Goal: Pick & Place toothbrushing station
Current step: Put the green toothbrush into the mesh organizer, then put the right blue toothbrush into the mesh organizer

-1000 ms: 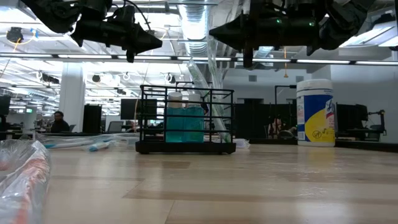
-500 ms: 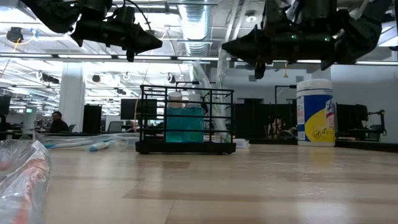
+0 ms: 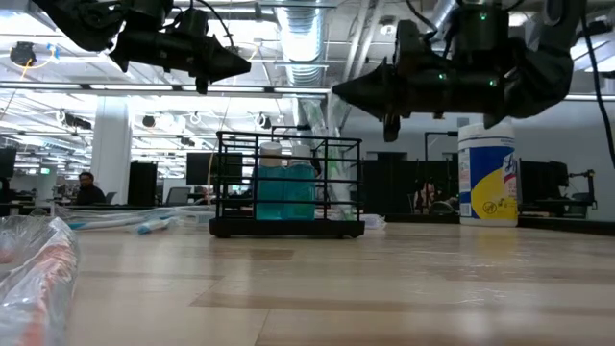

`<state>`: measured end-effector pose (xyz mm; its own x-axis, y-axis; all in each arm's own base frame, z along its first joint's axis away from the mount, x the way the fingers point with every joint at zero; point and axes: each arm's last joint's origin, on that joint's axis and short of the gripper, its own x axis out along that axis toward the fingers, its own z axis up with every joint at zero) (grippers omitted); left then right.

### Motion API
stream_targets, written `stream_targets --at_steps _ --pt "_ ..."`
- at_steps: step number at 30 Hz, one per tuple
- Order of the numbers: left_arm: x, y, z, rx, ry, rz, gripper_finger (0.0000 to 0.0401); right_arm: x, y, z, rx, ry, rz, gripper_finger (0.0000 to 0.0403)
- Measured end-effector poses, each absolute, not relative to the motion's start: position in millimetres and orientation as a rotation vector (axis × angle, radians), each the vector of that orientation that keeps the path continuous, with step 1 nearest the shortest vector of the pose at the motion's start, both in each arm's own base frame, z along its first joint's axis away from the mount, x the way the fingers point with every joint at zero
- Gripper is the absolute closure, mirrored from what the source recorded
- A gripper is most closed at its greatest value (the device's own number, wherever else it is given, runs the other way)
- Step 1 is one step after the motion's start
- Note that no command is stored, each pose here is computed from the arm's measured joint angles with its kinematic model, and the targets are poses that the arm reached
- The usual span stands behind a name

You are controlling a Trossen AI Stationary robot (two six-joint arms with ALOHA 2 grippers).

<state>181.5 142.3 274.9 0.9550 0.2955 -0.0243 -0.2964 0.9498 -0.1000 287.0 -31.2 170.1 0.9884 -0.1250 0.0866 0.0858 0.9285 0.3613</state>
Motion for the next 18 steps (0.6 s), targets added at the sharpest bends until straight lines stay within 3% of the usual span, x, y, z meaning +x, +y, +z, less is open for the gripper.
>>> stream_targets --at_steps 4,14,18 --pt "181.5 142.3 275.6 -0.099 0.003 0.301 0.0367 285.6 -43.4 173.3 0.419 -0.137 -0.089 0.0360" --pt "181.5 142.3 276.3 -0.089 -0.002 0.301 0.0367 282.4 -54.6 181.3 0.445 -0.175 -0.051 0.0177" --pt "181.5 142.3 277.3 -0.083 -0.011 0.301 0.0365 282.3 -63.9 191.3 0.429 -0.257 -0.063 0.0136"
